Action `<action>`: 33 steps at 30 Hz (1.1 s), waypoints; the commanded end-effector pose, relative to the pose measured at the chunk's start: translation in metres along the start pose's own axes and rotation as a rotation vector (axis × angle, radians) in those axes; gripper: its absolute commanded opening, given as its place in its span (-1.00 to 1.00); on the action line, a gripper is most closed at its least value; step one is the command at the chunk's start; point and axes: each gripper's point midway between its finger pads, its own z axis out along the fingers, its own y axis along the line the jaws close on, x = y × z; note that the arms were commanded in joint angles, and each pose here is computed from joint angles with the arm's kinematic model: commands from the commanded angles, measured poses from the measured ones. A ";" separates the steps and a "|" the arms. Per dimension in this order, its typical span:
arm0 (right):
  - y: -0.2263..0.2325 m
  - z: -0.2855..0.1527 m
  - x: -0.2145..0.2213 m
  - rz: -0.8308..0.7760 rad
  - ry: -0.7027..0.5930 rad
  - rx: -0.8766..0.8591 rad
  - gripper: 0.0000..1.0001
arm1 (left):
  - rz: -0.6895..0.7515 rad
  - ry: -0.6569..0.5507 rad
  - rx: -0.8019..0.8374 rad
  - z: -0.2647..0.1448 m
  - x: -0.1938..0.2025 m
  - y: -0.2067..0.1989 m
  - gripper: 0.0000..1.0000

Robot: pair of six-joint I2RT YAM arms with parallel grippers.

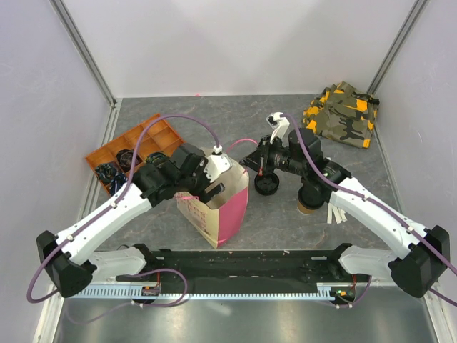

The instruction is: Pack the takeout coffee

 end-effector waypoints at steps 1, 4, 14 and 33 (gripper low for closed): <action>0.006 0.001 -0.013 -0.053 -0.057 -0.024 -1.00 | -0.054 -0.137 -0.068 -0.014 -0.027 0.013 0.85; 0.010 0.001 -0.013 -0.058 -0.061 -0.042 -1.00 | -0.087 -0.169 -0.088 -0.016 -0.033 0.016 0.86; 0.014 0.001 -0.011 -0.092 -0.058 -0.056 -1.00 | -0.134 -0.466 -0.117 -0.053 -0.071 0.020 0.99; 0.036 0.003 -0.020 -0.225 -0.059 -0.173 -1.00 | -0.254 -0.825 -0.129 -0.130 -0.142 0.035 0.98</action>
